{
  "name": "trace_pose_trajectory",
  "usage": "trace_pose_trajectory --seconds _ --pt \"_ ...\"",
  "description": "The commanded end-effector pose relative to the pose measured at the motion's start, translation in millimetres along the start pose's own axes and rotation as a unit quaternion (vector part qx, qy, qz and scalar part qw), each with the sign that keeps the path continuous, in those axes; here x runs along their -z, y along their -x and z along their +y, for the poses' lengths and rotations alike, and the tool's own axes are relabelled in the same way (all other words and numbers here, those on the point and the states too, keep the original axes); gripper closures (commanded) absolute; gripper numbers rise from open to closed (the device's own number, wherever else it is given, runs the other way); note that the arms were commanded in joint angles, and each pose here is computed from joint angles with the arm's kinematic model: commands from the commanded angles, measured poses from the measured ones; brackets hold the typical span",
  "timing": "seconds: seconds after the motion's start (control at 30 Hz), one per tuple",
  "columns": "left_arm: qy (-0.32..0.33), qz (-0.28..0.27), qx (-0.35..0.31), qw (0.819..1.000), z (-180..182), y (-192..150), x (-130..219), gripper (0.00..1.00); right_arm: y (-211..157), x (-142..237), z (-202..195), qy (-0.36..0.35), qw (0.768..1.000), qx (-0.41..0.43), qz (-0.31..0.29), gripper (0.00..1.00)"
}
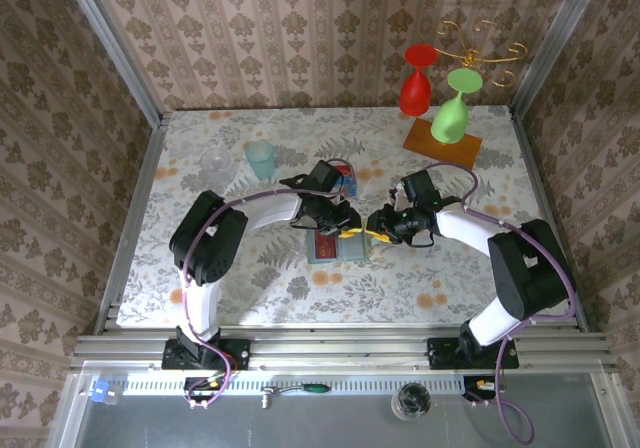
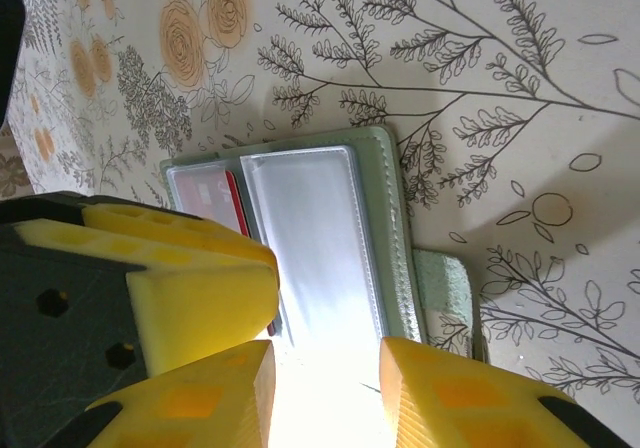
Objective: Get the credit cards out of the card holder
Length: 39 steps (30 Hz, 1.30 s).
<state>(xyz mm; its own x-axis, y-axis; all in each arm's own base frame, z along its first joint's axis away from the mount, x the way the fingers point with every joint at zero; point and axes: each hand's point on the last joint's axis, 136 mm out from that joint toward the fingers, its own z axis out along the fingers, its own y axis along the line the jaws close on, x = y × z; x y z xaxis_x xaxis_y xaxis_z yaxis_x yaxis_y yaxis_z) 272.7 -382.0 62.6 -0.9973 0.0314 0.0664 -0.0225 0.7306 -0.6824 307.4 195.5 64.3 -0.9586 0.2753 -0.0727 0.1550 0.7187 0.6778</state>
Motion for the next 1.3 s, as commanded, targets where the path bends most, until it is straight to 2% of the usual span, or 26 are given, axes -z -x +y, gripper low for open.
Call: trace_pose_trajectory --seconds 0.0,0.67,1.27 --pt "0.011 0.006 0.002 1.000 0.4 -2.2 -0.4 0.76 -7.4 5.9 4.5 0.013 1.000 0.008 0.013 0.67" --pt "-0.009 -0.020 0.016 1.000 21.8 -2.3 23.8 0.76 -5.3 -12.9 34.4 0.021 0.999 0.011 0.026 0.67" --pt "-0.031 -0.052 0.038 0.997 58.1 -11.7 55.4 0.76 -18.8 -58.2 68.7 -0.003 0.998 0.042 0.056 0.67"
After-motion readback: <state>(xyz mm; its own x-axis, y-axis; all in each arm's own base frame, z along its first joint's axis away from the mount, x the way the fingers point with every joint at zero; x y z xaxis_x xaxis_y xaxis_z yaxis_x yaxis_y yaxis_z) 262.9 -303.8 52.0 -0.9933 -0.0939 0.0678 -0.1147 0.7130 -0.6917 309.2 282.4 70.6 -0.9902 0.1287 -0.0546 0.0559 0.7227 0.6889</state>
